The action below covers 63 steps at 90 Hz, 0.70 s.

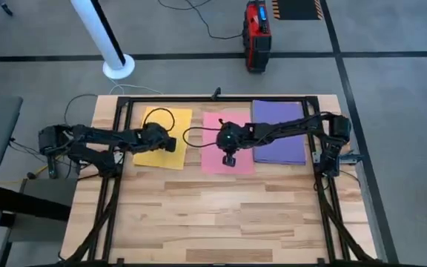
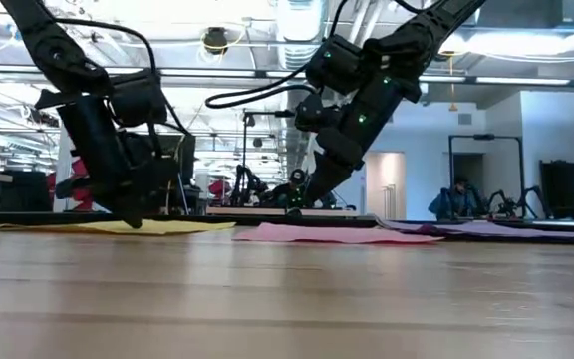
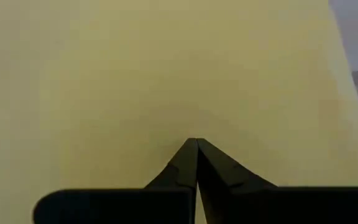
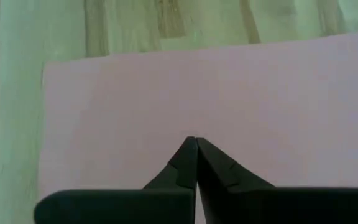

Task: Organize paper
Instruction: Adjust the yellow and pink colored paper

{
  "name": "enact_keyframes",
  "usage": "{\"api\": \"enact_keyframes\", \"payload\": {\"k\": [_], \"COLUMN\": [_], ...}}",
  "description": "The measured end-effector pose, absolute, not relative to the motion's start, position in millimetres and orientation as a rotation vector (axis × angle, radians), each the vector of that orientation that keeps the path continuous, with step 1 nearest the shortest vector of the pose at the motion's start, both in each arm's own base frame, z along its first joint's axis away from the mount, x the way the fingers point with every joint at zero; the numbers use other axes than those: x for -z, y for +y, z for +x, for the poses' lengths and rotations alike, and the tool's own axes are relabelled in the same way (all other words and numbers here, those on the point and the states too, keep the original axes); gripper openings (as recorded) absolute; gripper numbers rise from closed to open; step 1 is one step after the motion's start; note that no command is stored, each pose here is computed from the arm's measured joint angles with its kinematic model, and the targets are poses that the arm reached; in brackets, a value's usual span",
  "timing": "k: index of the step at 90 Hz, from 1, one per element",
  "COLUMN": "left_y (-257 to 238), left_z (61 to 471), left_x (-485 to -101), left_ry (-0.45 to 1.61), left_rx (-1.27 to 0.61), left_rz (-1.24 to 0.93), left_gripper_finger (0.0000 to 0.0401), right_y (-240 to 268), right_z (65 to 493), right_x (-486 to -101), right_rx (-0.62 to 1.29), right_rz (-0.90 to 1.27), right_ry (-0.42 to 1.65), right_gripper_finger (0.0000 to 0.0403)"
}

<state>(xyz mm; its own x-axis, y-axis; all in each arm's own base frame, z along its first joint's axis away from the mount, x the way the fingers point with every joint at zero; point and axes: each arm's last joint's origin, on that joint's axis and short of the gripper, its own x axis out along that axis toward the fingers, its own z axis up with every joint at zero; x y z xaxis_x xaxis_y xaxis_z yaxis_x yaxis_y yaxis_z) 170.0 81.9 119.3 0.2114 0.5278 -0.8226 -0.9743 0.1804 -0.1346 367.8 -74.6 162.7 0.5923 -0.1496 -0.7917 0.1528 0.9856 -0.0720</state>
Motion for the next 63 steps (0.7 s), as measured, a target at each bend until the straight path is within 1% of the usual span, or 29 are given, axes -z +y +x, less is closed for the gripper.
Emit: {"api": "enact_keyframes", "payload": {"k": [16,35,43,63], "left_y": [81.5,83.1,83.8,85.8], "left_z": [168.1,172.6,175.8,179.9], "left_x": [-117.3,-121.5,-127.2,-148.1], "left_ry": [0.711,0.718,0.721,0.639], "left_rx": [-1.219,-1.187,-1.149,-1.104], "left_rz": [-0.777,-0.753,-0.738,-0.700], "left_gripper_finger": [0.0000,0.0000,0.0000,0.0000], "right_y": [-74.6,-74.7,-74.7,-78.0], "right_z": [368.0,368.1,368.1,368.0], "right_x": [-162.9,-163.1,-163.1,-163.5], "right_rx": [0.176,0.177,0.177,0.186], "right_rz": [0.004,0.005,0.005,0.008], "right_ry": [0.918,0.917,0.917,0.909], "right_gripper_finger": [0.0000,0.0000,0.0000,0.0000]}}
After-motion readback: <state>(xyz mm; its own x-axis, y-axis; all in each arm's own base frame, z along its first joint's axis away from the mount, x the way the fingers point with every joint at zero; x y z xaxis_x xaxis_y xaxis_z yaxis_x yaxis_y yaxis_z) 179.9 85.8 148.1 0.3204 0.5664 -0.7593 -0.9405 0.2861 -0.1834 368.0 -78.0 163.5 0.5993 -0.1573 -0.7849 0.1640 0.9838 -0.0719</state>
